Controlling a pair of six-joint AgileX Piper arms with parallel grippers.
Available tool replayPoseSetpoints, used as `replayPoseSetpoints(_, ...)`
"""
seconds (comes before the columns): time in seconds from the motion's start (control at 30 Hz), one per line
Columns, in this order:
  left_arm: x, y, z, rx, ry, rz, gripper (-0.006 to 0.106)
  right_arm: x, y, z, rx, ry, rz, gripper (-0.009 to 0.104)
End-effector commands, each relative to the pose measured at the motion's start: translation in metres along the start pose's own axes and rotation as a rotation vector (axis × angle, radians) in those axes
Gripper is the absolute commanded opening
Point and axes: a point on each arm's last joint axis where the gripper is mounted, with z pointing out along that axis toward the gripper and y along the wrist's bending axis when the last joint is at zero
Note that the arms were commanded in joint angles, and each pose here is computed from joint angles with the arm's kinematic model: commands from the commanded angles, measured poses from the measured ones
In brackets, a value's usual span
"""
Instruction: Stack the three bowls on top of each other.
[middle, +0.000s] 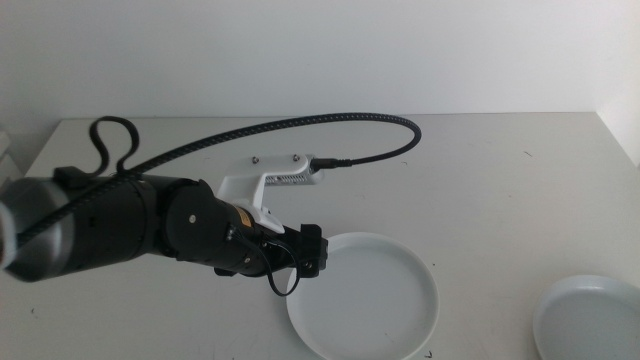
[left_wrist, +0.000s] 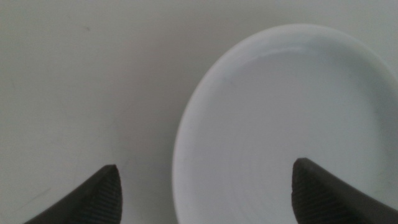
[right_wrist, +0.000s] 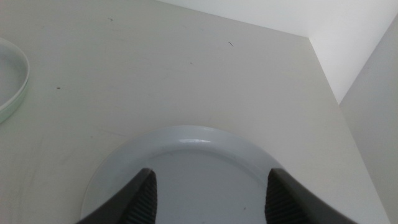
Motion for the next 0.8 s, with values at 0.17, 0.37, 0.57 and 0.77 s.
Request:
replayPoseSetpoints(0.17,-0.021,-0.023,-0.092,0.113,-0.236,0.16,0.105,-0.008,-0.003,-0.003,0.036,-0.087,-0.022,0.045)
replayPoseSetpoints(0.37,-0.016,-0.033,-0.177,0.162,-0.369,0.396,0.105,-0.008,-0.003,-0.003,0.036,-0.087,-0.022,0.045)
replayPoseSetpoints(0.57,-0.006,-0.043,-0.246,0.179,-0.249,0.598,0.105,-0.008,-0.003,-0.003,0.036,-0.087,-0.022,0.045)
replayPoseSetpoints(0.77,0.005,-0.052,-0.282,0.257,-0.123,0.697,0.105,-0.008,-0.003,-0.003,0.036,-0.087,-0.022,0.045)
